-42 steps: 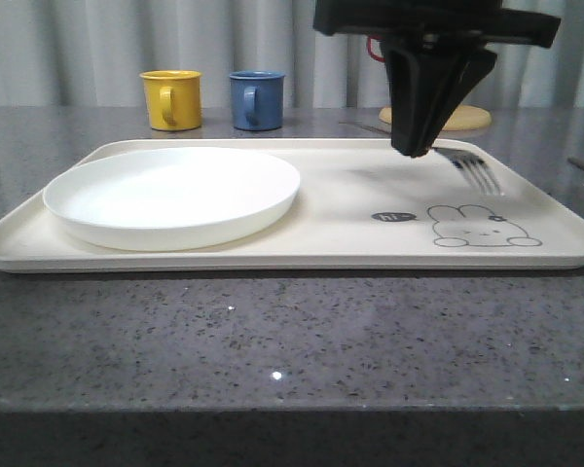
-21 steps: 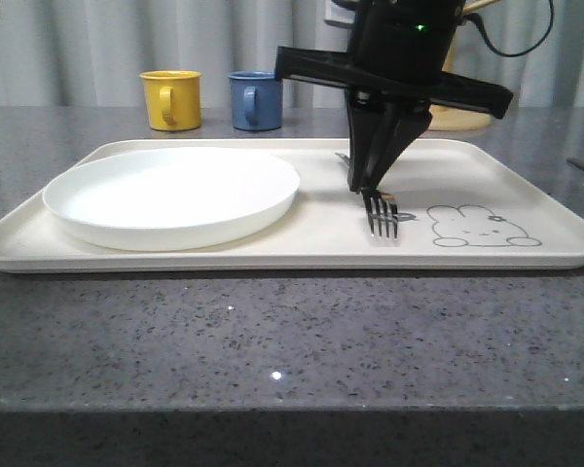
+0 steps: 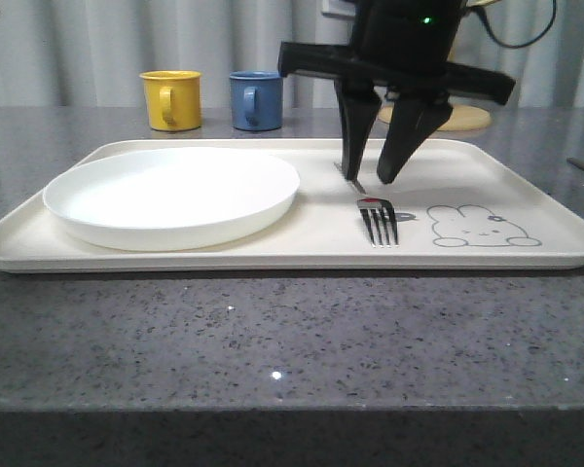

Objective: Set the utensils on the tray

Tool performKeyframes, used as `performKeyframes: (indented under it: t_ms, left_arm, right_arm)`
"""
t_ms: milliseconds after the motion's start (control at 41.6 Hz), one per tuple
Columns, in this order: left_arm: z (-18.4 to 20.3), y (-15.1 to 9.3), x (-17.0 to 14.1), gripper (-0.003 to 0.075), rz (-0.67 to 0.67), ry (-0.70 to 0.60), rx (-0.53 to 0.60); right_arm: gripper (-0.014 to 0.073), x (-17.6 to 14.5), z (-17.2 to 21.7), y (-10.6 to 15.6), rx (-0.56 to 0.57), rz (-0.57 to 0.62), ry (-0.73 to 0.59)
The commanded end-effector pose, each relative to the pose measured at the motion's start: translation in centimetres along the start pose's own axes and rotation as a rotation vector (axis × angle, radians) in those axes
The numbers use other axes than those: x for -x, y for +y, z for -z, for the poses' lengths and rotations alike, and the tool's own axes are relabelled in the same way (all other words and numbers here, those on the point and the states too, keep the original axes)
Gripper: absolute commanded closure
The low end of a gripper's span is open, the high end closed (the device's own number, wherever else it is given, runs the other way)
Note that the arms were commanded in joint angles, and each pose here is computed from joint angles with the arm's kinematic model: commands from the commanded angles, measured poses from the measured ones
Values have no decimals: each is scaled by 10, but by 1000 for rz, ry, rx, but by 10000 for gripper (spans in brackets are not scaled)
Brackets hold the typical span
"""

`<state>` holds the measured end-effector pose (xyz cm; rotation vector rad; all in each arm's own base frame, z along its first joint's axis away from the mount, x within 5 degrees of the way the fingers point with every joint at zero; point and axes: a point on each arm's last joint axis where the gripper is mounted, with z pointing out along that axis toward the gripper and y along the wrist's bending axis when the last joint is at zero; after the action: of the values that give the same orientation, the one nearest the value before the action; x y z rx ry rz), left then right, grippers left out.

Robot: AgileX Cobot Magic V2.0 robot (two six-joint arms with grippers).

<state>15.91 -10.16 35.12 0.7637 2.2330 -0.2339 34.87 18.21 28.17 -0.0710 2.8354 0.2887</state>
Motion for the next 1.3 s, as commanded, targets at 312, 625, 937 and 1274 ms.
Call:
performKeyframes:
  t_ms: [312, 625, 937, 1274]
  left_arm:
    - [8, 0, 11, 351, 4, -97, 3]
    - [8, 0, 11, 351, 4, -97, 3]
    - [8, 0, 12, 351, 4, -100, 3]
    - [8, 0, 12, 351, 4, -102, 4]
  right_arm:
    - [307, -28, 113, -86, -291, 116, -205]
    - [307, -45, 90, -167, -272, -40, -89]
    - [307, -36, 63, -187, -199, -111, -57]
    - [307, -25, 39, -191, -174, -128, -63]
